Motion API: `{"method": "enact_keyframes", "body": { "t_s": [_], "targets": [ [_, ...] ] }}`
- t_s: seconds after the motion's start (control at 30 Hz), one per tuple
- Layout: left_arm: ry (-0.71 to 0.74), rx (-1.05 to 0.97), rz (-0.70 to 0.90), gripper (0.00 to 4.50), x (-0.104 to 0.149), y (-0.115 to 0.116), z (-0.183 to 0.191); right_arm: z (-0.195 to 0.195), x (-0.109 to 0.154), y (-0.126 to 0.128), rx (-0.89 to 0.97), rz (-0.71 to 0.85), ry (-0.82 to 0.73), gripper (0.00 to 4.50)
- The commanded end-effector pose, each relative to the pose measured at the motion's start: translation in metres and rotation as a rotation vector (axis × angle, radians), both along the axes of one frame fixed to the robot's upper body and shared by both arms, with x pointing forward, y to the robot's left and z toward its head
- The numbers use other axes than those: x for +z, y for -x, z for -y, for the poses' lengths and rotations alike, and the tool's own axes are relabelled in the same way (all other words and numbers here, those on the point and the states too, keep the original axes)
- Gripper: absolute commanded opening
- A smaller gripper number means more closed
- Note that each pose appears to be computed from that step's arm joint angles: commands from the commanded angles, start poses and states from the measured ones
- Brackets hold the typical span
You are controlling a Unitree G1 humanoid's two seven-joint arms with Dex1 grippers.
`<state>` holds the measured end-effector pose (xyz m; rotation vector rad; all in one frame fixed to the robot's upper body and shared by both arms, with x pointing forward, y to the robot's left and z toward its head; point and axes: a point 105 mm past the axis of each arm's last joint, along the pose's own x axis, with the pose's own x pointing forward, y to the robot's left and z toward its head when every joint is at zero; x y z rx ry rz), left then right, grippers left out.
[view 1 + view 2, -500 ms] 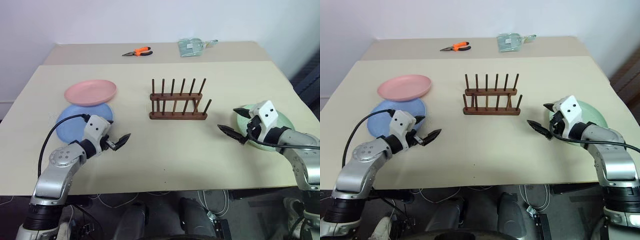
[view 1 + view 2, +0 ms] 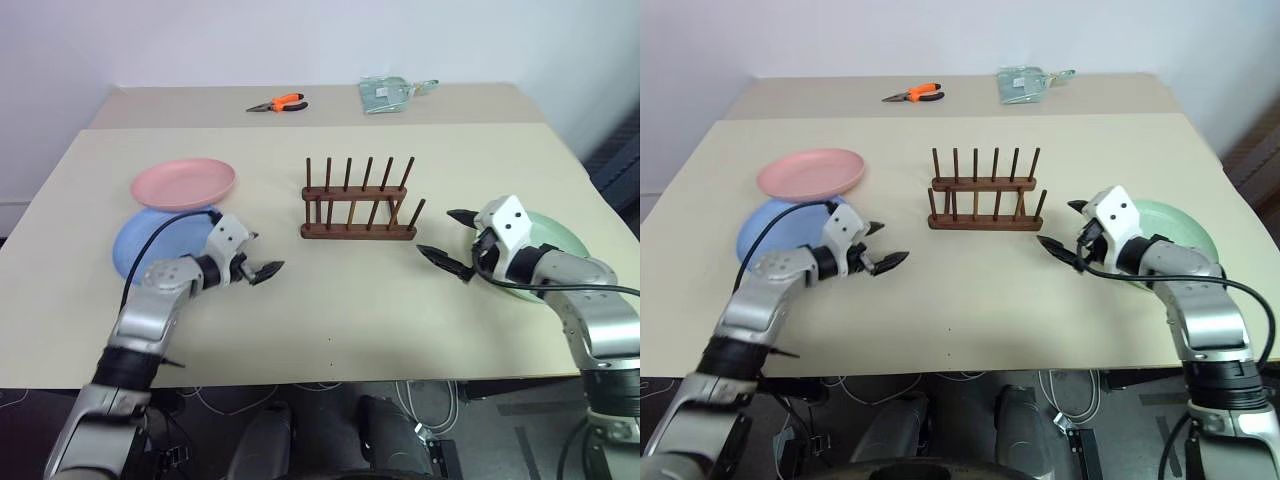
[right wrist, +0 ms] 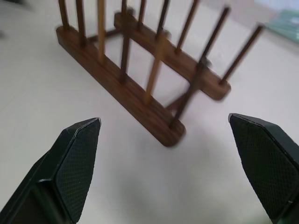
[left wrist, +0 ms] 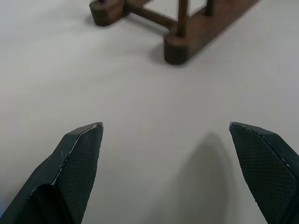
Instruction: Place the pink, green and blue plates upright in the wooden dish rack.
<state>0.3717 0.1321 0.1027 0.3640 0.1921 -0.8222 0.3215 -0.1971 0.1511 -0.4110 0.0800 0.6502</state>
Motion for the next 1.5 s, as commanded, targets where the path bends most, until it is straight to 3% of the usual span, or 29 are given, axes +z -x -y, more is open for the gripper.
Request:
{"method": "enact_keyframes", "body": {
  "t_s": [0.03, 0.3, 0.4, 0.6, 0.73, 0.93, 1.03, 1.13, 1.23, 1.3, 1.37, 1.47, 1.5],
  "targets": [
    [-0.038, -0.081, 0.027, 4.43, 0.003, -0.02, 0.026, -0.012, 0.005, 0.008, -0.012, 0.075, 0.007, 4.5],
    [-0.065, -0.204, -0.083, 4.43, -0.019, -0.033, 0.061, -0.012, -0.002, 0.031, -0.111, 0.098, -0.015, 4.5],
    [-0.059, -0.222, -0.091, 3.58, -0.022, -0.033, 0.067, -0.006, -0.005, 0.038, -0.145, 0.092, -0.01, 4.5],
    [-0.032, -0.309, -0.057, 0.77, -0.023, -0.022, 0.077, 0.004, -0.009, 0.043, -0.153, 0.066, 0.041, 4.5],
    [-0.003, -0.419, -0.024, 0.77, -0.018, -0.003, 0.082, 0.02, -0.011, 0.05, -0.149, 0.025, 0.096, 4.5],
    [-0.025, -0.615, -0.038, 0.77, -0.011, 0.044, 0.077, 0.035, -0.02, 0.07, -0.1, -0.098, 0.132, 4.5],
    [-0.047, -0.628, -0.096, 0.77, -0.014, 0.053, 0.07, 0.037, -0.024, 0.074, -0.094, -0.123, 0.134, 4.5],
    [-0.085, -0.566, -0.097, 2.1, -0.018, 0.048, 0.058, 0.036, -0.027, 0.074, -0.089, -0.131, 0.14, 4.5],
    [-0.122, -0.479, -0.096, 3.6, -0.02, 0.042, 0.046, 0.028, -0.028, 0.076, -0.057, -0.151, 0.114, 3.61],
    [-0.11, -0.459, -0.13, 3.62, -0.019, 0.048, 0.036, 0.022, -0.03, 0.079, -0.036, -0.169, 0.109, 2.62],
    [-0.1, -0.432, -0.173, 3.09, -0.021, 0.057, 0.027, 0.016, -0.035, 0.08, -0.023, -0.179, 0.113, 1.55],
    [-0.057, -0.45, -0.253, 1.71, -0.022, 0.083, 0.025, 0.005, -0.043, 0.08, 0.006, -0.195, 0.105, 0.03],
    [-0.034, -0.457, -0.267, 1.2, -0.022, 0.09, 0.029, 0.001, -0.046, 0.08, 0.012, -0.197, 0.107, 0.0]
  ]
}}
